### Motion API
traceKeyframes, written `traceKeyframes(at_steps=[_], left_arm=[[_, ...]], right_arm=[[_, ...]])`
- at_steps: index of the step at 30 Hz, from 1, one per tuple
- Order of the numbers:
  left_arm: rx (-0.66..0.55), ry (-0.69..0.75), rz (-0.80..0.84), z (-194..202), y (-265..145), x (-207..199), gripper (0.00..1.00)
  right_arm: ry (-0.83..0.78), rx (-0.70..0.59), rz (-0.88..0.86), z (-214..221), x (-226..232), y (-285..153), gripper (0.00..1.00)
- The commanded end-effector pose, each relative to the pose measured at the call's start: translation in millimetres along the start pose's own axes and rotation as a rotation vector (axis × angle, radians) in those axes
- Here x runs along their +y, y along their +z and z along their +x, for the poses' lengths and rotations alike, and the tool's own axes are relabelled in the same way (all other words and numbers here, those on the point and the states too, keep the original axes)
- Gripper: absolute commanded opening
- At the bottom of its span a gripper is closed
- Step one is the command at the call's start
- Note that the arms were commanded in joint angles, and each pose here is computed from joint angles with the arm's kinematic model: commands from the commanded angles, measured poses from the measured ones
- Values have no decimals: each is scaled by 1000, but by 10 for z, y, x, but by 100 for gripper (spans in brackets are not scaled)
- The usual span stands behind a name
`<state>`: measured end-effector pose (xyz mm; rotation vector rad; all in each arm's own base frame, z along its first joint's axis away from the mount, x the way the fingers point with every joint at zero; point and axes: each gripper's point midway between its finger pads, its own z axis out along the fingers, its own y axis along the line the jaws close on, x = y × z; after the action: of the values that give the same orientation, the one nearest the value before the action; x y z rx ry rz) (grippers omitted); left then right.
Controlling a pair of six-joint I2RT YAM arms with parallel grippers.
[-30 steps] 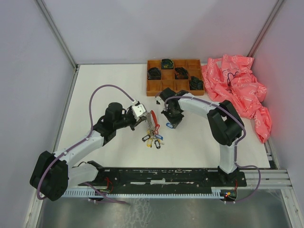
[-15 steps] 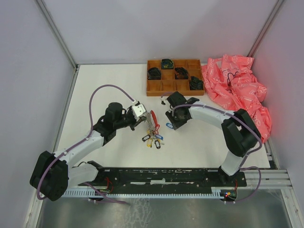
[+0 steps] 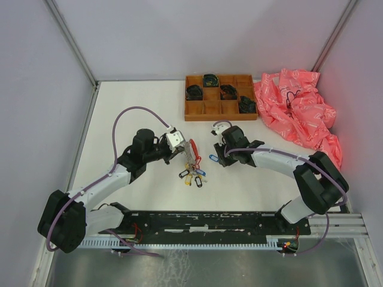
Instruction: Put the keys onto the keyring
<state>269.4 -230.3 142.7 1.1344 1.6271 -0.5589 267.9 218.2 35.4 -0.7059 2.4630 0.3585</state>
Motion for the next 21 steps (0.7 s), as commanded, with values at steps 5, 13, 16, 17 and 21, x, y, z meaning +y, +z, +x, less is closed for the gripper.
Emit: traceKeyframes(at_steps=[5,13,16,17,21], left_arm=[[-70,53,2,-285,1,70,3],[-69,54,2,-284,1,71,3],[-69,54,3,-282,3,70,3],[-69,54,3,-282,3,70,3],[-69,56,1,-284,-2,73,3]], right_arm=[[17,-152,12,-249,-28,134,30],[18,-114,17,-193,-36,193,24],[18,-105,19,-173,-43,218,21],[18,-104,16,-168,-34,221,19],[14,-96,17,-160,-41,214,11]])
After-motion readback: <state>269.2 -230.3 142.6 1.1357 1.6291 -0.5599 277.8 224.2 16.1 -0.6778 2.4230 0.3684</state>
